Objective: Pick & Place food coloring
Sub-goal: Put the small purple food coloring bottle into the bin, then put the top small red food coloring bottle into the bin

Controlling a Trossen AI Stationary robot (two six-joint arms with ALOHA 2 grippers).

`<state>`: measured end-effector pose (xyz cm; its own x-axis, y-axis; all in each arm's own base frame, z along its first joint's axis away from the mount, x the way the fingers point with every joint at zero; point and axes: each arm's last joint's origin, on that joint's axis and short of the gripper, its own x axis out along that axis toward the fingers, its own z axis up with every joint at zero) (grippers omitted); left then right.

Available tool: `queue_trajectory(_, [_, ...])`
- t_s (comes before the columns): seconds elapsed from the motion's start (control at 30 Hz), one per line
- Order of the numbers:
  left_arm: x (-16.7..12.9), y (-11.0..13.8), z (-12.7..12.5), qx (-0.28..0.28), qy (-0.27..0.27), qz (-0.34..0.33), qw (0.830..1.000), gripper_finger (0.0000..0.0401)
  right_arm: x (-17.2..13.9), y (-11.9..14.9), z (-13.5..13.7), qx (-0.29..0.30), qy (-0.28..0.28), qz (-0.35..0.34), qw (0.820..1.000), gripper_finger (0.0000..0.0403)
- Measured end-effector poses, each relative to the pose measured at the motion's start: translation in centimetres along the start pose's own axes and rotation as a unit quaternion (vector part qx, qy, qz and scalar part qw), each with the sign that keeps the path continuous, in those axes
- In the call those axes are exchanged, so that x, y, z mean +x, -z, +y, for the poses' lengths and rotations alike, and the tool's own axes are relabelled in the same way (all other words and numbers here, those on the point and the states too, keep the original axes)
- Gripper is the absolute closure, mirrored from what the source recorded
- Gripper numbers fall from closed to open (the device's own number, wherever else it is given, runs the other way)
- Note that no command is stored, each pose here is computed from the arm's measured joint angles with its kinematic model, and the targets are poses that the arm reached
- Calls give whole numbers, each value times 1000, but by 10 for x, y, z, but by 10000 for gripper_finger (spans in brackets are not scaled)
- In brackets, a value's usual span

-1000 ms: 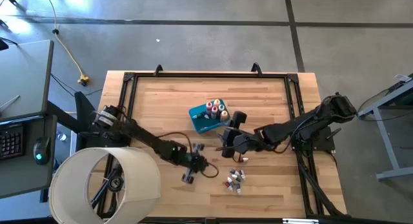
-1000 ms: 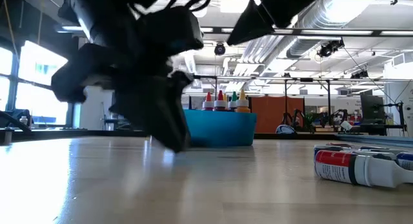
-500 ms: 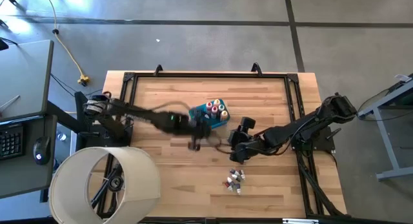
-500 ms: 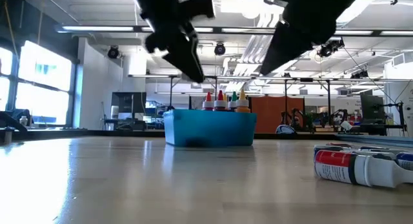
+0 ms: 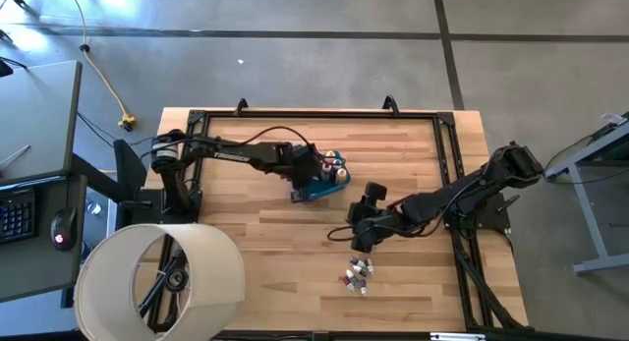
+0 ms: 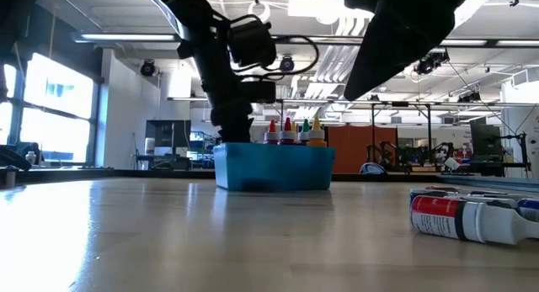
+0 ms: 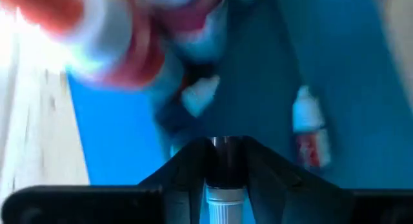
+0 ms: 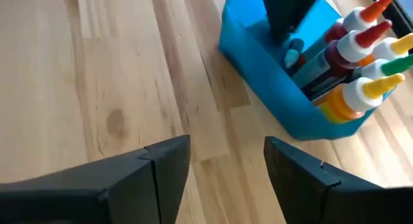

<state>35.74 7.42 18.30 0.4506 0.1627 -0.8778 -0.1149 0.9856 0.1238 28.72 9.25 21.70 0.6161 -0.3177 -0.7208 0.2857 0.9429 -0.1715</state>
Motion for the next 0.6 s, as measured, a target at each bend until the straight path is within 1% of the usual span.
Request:
queue_trajectory(0.1, [2,-2,-1,15,-5,-6,1000,291,0,-1,0,2,-3,-4,1000,210])
queue_trajectory(0.23, [6,-4,-2,16,-6,-15,1000,258,0,-1,1,-17,-5,-6,1000,210])
queue_trajectory(0.3, [6,-5,-1,19,-9,-20,1000,245,0,-1,1,-29,-17,-1,999,210])
queue_trajectory(0.37, [5,-4,-1,23,-12,-9,1000,236,0,-1,2,-53,-41,8,998,210])
queue_trajectory(0.47, [-10,-10,-3,29,-3,7,1000,232,1,0,3,-92,-83,22,992,210])
queue_trajectory(0.53, [-26,-19,-7,37,1,5,999,232,1,0,4,-99,-115,33,988,210])
queue_trajectory(0.6, [-40,-24,-11,46,7,20,999,232,2,1,6,-103,-139,42,984,210])
